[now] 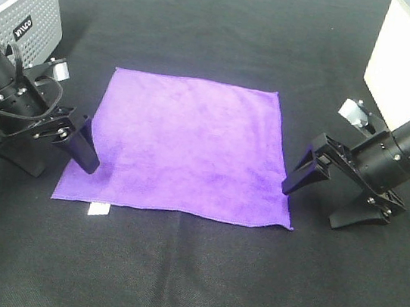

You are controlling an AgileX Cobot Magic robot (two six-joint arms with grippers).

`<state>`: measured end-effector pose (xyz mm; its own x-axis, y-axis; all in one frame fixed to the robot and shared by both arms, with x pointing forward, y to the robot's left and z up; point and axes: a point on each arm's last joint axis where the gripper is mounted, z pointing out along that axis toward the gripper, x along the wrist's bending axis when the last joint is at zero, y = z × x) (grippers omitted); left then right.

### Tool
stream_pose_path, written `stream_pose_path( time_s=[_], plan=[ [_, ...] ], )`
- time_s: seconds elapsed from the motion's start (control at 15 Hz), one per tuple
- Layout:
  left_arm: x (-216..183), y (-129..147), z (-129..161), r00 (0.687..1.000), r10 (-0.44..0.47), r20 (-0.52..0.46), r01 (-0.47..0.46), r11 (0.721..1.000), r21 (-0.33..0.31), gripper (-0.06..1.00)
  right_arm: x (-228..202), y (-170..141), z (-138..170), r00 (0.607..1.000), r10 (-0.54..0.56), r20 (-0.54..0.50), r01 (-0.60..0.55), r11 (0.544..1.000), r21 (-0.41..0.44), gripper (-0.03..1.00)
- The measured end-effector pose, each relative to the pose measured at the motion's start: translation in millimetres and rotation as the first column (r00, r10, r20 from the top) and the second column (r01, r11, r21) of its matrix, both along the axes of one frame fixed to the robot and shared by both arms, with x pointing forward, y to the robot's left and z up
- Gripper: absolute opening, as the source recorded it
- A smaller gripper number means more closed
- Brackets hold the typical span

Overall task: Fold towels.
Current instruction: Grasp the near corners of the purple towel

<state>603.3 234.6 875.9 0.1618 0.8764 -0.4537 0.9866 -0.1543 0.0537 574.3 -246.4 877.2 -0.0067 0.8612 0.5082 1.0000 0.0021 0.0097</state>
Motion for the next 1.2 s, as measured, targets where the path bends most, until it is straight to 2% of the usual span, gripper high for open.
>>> stream_pose_path(
  time_s=[0.33,0.53,1.2],
  plan=[
    [0.0,0.0,0.2,1.0,-0.002,-0.001,0.002,1.0,0.0,0.99,10.7,3.5,-2.5,0.995,-0.042,0.092,0.038,0.998,0.052,0.95],
    [-0.1,0.0,0.2,1.0,-0.003,-0.001,0.003,1.0,0.0,0.99,12.8,4.6,-7.2,0.995,-0.063,0.079,0.057,0.995,0.078,0.94],
    [-1.4,-8.3,-0.5,0.999,-0.041,0.008,0.041,0.999,0.022,0.99,13.4,4.7,-9.5,0.995,-0.07,0.068,0.064,0.995,0.079,0.94]
  ],
)
